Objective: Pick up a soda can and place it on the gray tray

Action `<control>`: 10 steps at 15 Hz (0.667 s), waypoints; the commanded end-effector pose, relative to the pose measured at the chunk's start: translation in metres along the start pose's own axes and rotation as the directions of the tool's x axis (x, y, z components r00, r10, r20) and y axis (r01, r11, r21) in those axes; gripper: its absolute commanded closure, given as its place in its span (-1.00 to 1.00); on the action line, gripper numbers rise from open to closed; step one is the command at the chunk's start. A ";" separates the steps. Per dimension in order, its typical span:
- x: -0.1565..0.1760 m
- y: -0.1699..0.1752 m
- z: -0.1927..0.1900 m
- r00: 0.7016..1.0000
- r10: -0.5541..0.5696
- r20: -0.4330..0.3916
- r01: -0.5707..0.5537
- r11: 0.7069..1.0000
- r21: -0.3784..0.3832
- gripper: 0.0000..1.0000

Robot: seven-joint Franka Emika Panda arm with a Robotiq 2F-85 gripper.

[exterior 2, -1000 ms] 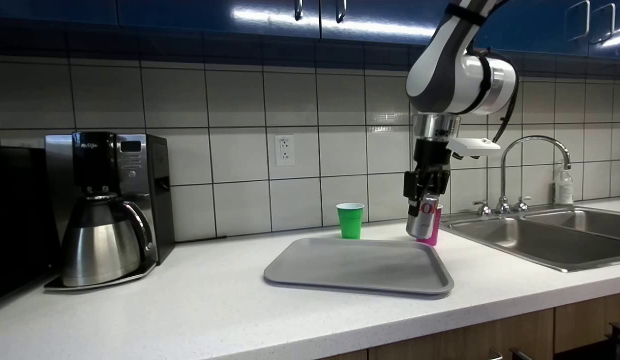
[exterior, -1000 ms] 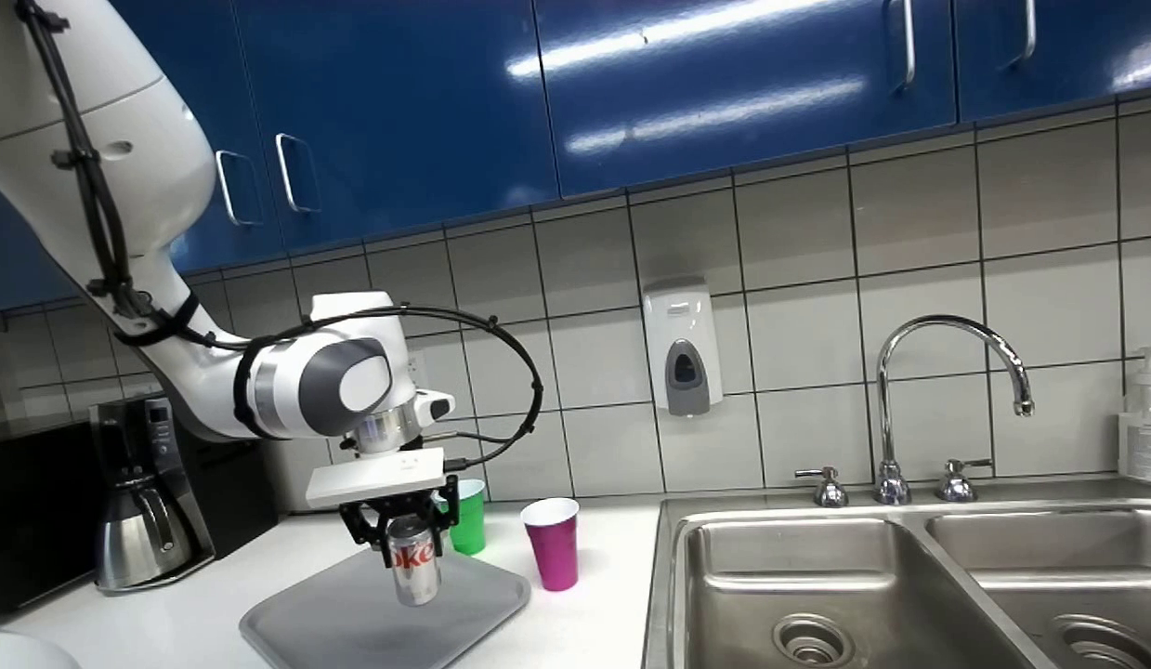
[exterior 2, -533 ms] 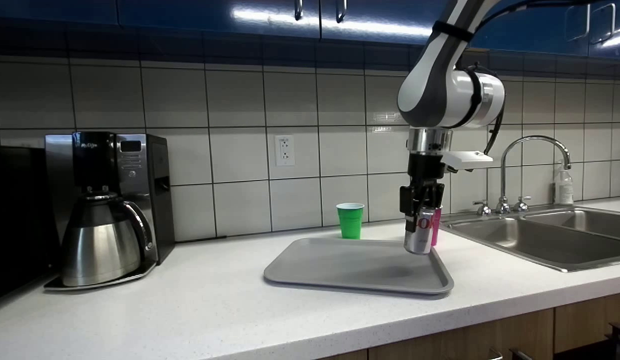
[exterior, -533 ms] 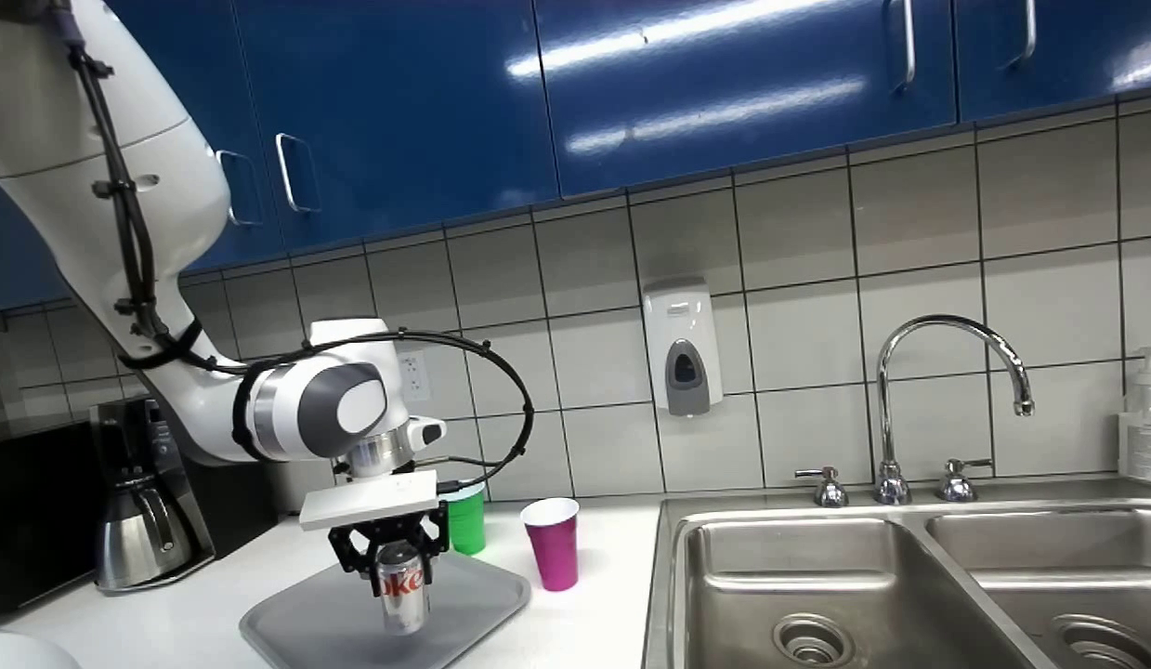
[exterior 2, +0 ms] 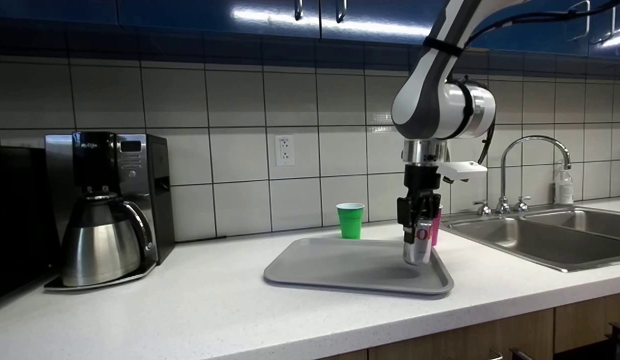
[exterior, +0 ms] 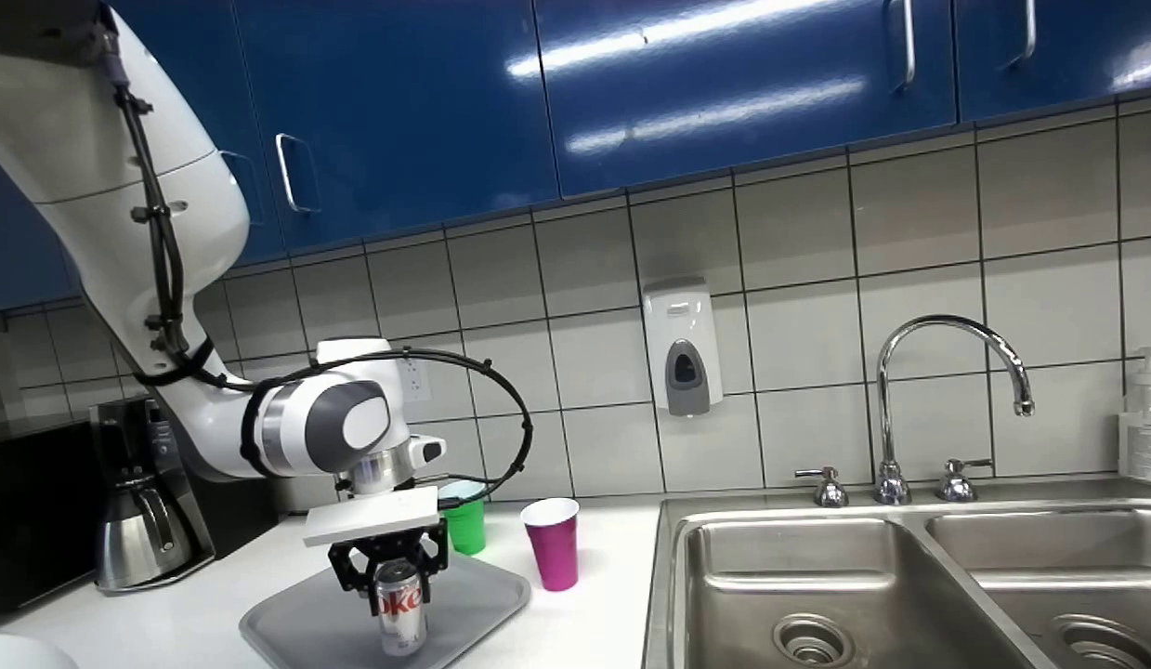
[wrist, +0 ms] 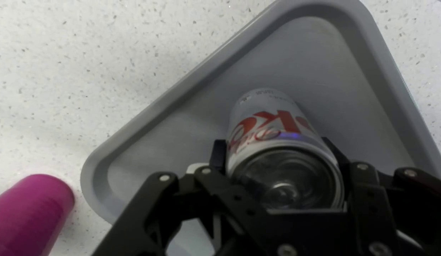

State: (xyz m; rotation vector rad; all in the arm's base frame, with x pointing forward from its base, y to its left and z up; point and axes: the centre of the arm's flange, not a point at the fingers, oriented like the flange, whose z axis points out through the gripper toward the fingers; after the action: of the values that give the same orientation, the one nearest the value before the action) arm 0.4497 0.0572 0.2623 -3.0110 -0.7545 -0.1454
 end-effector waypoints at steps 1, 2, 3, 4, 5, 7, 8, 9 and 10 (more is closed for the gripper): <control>0.008 0.006 0.000 1.000 -0.026 0.012 0.026 1.000 -0.002 0.22; 0.008 0.006 0.001 1.000 -0.027 0.015 0.027 1.000 -0.002 0.22; 0.009 0.006 0.001 0.999 -0.027 0.020 0.027 1.000 0.001 0.22; 0.009 0.006 0.001 1.000 -0.024 0.020 0.024 1.000 -0.002 -0.50; 0.009 0.006 0.002 1.000 -0.023 0.021 0.023 1.000 -0.002 -0.80; 0.010 0.008 0.000 1.000 -0.022 0.016 0.022 1.000 -0.005 -0.99; 0.010 0.009 -0.001 1.000 -0.020 0.013 0.020 1.000 -0.006 -1.00; 0.011 0.009 -0.002 1.000 -0.019 0.010 0.019 1.000 -0.006 -1.00; 0.011 0.010 -0.002 1.000 -0.018 0.008 0.018 1.000 -0.007 -1.00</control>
State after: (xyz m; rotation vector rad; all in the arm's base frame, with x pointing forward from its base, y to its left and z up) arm 0.4572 0.0559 0.2593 -3.0148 -0.7620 -0.1414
